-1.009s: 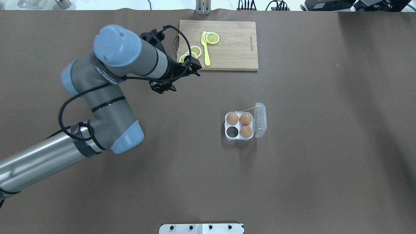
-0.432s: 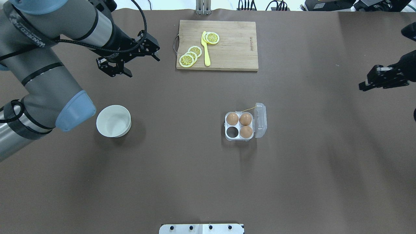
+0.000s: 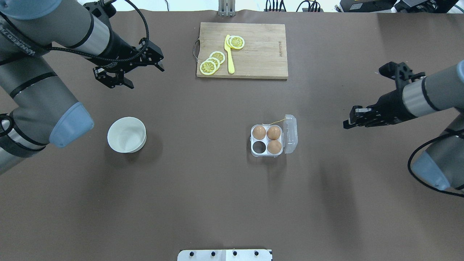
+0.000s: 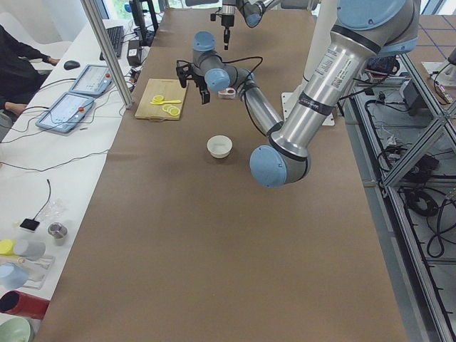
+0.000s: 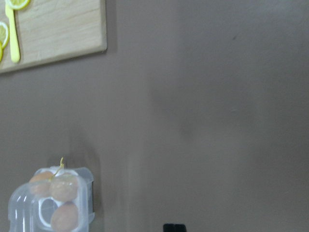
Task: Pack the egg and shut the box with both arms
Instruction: 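Push the open clear lid over the egg box with the right gripper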
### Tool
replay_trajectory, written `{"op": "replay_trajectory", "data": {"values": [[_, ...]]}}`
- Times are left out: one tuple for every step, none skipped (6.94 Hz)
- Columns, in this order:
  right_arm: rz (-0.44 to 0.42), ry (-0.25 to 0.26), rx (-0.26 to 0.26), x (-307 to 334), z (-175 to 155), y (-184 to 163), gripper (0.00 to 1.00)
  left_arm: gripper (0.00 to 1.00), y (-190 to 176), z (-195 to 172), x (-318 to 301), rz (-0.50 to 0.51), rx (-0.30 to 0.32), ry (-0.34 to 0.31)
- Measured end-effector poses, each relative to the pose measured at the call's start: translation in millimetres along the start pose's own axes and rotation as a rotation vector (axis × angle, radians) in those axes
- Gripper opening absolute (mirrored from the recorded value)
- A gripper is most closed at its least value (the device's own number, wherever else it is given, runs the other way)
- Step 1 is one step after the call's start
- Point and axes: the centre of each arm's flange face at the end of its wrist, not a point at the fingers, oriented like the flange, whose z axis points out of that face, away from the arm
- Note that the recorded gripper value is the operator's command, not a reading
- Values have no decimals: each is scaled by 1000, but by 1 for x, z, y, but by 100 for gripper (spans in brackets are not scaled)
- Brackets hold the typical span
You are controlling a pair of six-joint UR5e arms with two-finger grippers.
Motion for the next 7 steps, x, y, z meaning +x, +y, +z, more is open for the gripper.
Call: {"op": "replay_trajectory", "data": {"values": [[-2, -3, 5, -22, 21, 13, 0, 98, -1, 2, -3, 1, 0, -4], [-5, -6, 8, -37, 34, 19, 0, 98, -2, 3, -5, 2, 0, -7], [-7, 1, 13, -44, 46, 22, 0, 98, -2, 3, -5, 2, 0, -8], [-13, 6, 15, -54, 58, 22, 0, 98, -3, 4, -6, 2, 0, -9], [-13, -1, 16, -72, 67, 18, 0, 98, -3, 6, -7, 2, 0, -10], [-4, -16, 14, -89, 70, 16, 0, 98, -5, 8, -8, 2, 0, -9], [4, -35, 9, -107, 73, 17, 0, 98, -7, 10, -9, 3, 1, -8]]}}
